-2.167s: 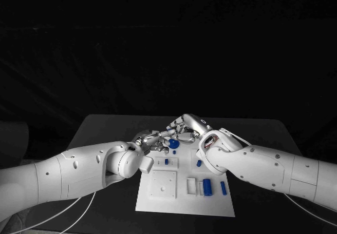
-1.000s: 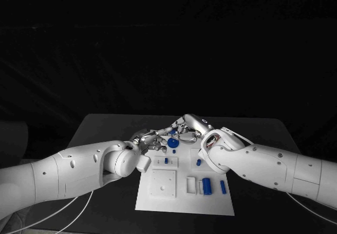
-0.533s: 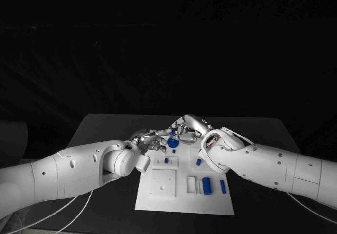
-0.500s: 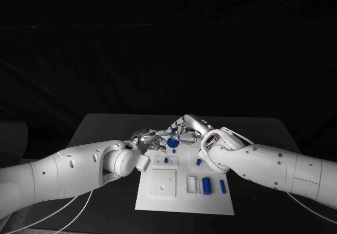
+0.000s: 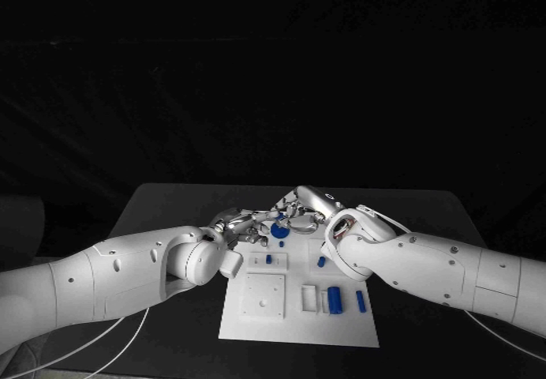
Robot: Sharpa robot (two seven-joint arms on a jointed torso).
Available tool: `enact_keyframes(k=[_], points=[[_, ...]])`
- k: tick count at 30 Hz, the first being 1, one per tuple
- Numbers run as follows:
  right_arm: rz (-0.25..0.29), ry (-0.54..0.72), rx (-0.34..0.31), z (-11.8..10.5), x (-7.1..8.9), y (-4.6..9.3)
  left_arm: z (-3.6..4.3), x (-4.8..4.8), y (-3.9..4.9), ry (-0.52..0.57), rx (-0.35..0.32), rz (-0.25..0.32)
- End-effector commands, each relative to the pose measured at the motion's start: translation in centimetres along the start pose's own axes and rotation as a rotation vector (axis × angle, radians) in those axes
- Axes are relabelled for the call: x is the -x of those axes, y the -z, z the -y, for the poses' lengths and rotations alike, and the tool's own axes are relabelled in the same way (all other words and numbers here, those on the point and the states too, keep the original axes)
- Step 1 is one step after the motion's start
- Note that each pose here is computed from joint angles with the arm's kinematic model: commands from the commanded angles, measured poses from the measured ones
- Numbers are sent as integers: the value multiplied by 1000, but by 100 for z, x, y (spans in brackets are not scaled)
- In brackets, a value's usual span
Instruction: Assemble the parts on the task board
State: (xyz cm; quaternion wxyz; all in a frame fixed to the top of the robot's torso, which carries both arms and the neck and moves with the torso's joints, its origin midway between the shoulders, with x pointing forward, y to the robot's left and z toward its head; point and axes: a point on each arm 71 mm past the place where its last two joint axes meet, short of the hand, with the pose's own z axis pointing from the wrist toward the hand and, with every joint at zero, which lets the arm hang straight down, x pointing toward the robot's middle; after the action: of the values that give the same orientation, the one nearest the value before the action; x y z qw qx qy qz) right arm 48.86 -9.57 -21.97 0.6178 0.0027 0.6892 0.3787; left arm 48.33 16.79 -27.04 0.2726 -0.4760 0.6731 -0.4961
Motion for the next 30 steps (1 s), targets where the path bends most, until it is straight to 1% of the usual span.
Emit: enact_keyframes(k=[1,13,23,30], points=[[-29,1,22,-31,-27,1,10,-24,-7,-15,-6,-3],[-36,2,23,-22,-28,3,19,-16,-12,-13,-17,10],[-21,-19,9,23,-3,7,21,-2,-11,-7,-23,17],[-15,-28,3,45,9,11,18,3,-8,-1,-19,12]])
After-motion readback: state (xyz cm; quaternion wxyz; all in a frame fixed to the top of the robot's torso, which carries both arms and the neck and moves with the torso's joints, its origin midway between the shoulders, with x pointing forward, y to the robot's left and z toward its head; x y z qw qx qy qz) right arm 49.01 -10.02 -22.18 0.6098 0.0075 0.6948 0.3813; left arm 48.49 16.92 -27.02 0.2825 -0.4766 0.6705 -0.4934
